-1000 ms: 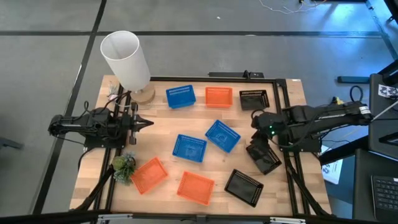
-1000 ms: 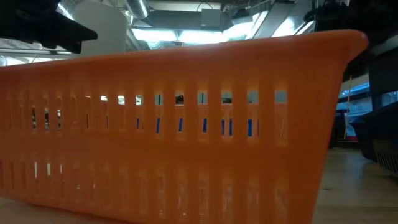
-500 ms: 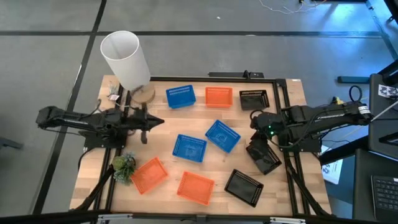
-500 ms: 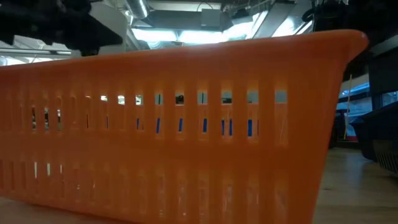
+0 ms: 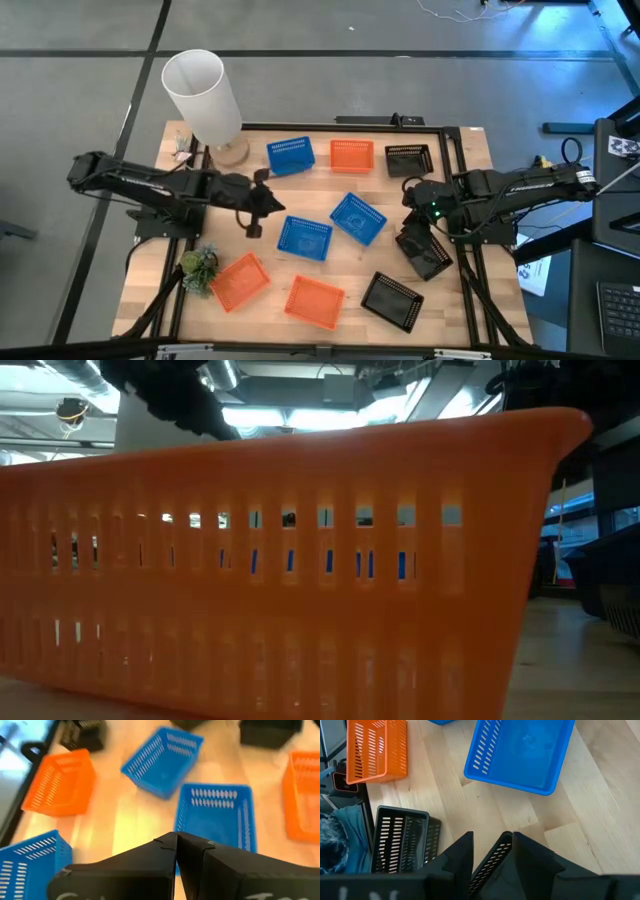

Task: Stack baskets by color
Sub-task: Move the bottom left orange bin to the center of the table, then stack the middle black bin on top of the top black bin

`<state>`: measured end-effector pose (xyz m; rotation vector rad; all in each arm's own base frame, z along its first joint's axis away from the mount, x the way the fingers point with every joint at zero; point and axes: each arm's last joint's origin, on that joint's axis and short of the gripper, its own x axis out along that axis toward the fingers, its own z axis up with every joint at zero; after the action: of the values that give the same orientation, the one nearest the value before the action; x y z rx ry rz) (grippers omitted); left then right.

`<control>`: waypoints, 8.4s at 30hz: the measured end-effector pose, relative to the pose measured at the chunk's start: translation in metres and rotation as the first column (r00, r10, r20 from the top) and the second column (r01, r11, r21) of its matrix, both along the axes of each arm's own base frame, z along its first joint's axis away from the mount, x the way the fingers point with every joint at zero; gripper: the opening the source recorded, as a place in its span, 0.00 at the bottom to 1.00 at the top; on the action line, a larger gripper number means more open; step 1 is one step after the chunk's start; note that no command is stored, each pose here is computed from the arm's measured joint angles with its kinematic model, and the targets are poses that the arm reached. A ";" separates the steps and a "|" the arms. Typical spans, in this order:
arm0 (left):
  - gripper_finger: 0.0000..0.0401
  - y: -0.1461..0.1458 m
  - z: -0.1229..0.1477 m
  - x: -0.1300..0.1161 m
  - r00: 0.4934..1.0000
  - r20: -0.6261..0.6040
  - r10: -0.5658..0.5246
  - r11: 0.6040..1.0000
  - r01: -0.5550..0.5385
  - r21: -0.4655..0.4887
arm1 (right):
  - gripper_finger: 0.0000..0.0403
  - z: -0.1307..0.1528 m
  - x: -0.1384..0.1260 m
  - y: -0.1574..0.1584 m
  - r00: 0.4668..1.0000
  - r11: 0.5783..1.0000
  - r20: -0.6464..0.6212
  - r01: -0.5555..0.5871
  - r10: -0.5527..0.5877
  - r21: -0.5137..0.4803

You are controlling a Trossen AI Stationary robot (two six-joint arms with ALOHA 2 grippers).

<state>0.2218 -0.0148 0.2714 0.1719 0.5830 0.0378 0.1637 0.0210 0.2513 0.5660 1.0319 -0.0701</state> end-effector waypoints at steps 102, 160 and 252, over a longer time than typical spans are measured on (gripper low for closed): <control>0.00 0.010 0.120 0.107 0.940 -0.269 0.211 0.969 -0.164 0.186 | 0.34 0.001 0.001 0.002 0.995 0.995 0.028 -0.100 0.100 0.010; 0.20 0.102 0.053 0.171 0.741 -0.654 0.154 0.946 -0.302 -0.119 | 0.34 -0.009 -0.021 0.015 0.968 0.994 -0.230 0.102 -0.106 -0.027; 0.19 -0.060 0.036 -0.027 0.880 -0.319 0.351 0.935 -0.348 0.069 | 0.01 0.101 0.043 -0.279 0.866 0.879 -0.460 -0.363 0.196 -0.309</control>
<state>0.1949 -0.0743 0.3070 0.0793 0.9425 0.3701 0.2063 -0.2578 0.3527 0.0217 1.4691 -0.1330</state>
